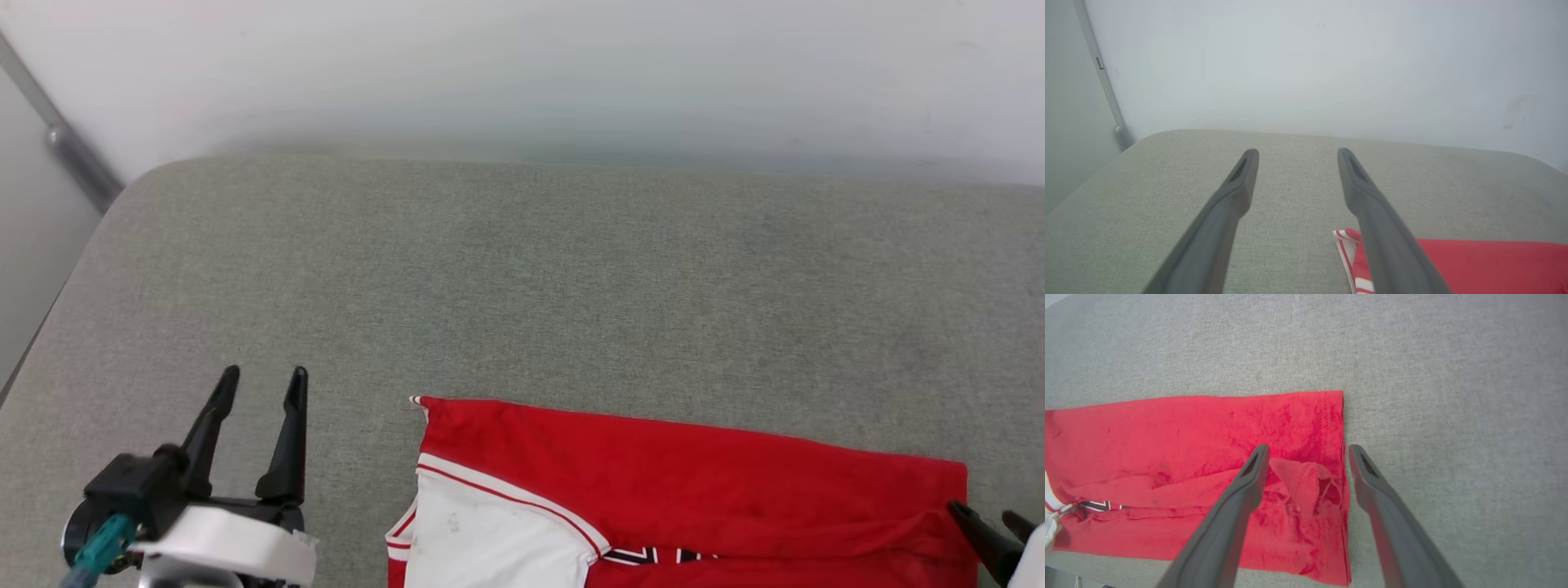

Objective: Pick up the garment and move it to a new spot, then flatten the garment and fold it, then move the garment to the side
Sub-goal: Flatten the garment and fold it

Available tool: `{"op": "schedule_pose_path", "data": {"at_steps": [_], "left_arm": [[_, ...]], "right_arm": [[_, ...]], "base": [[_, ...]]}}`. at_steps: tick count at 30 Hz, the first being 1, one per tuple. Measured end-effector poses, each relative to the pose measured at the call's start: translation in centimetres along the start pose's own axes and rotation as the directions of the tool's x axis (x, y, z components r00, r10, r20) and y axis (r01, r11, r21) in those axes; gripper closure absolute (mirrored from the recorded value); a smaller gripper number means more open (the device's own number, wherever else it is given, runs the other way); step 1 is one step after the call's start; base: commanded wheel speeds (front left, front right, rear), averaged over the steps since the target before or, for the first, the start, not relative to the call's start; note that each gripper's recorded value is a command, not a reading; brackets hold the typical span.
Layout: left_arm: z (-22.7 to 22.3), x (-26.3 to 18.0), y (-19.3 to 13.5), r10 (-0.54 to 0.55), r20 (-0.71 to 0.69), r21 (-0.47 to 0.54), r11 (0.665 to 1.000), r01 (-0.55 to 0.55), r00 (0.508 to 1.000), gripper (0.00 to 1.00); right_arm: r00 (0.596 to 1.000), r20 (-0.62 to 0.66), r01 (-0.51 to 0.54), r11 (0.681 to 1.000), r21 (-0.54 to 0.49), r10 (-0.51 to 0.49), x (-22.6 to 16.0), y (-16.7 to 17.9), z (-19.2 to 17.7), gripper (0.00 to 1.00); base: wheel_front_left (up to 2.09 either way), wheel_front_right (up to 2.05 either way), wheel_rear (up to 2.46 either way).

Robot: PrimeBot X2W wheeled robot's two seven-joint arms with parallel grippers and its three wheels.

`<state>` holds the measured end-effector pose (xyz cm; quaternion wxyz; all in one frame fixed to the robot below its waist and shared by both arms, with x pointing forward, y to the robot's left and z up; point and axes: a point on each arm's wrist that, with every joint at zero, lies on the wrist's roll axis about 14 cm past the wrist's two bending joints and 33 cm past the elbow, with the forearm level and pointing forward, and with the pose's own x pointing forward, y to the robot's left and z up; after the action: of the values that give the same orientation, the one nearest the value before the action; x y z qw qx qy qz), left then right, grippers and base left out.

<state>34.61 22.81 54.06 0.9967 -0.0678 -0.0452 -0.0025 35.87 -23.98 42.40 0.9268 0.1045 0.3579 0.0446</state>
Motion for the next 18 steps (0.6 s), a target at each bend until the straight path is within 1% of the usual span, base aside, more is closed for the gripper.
{"op": "schedule_pose_path", "data": {"at_steps": [3,6,8,13,15,18], "left_arm": [[1.3,-0.9,0.8,0.052,0.067,0.023,0.998,-0.053,0.996,0.00],[2.1,-1.7,1.2,0.068,0.109,0.068,0.995,-0.075,0.992,0.00],[2.4,-1.9,1.3,0.082,0.130,0.056,0.994,-0.090,0.988,0.00],[1.5,-2.5,1.3,0.074,0.115,0.093,0.992,-0.085,0.991,0.00],[1.2,-2.5,1.2,0.080,0.111,0.073,0.993,-0.088,0.991,0.00],[0.7,-2.5,1.3,0.088,0.101,0.070,0.993,-0.096,0.991,0.00]], "right_arm": [[1.000,-0.015,0.025,0.998,0.060,-0.024,0.2,-0.4,-1.0,0.00],[0.999,-0.034,0.042,0.993,0.110,-0.038,0.5,-0.5,-2.1,0.00],[0.997,-0.056,0.060,0.990,0.128,-0.053,0.7,-0.8,-3.0,0.00],[0.990,-0.111,0.102,0.981,0.164,-0.085,1.4,-1.7,-5.0,0.00],[0.988,-0.124,0.112,0.979,0.173,-0.091,1.7,-1.9,-5.5,0.00],[0.987,-0.143,0.105,0.975,0.195,-0.078,2.2,-1.6,-6.1,0.00]], "base": [[0.00,0.00,0.00],[0.00,0.00,0.00],[0.00,0.00,0.00],[0.00,0.00,0.00],[0.00,0.00,0.00],[0.00,0.00,0.00]]}}
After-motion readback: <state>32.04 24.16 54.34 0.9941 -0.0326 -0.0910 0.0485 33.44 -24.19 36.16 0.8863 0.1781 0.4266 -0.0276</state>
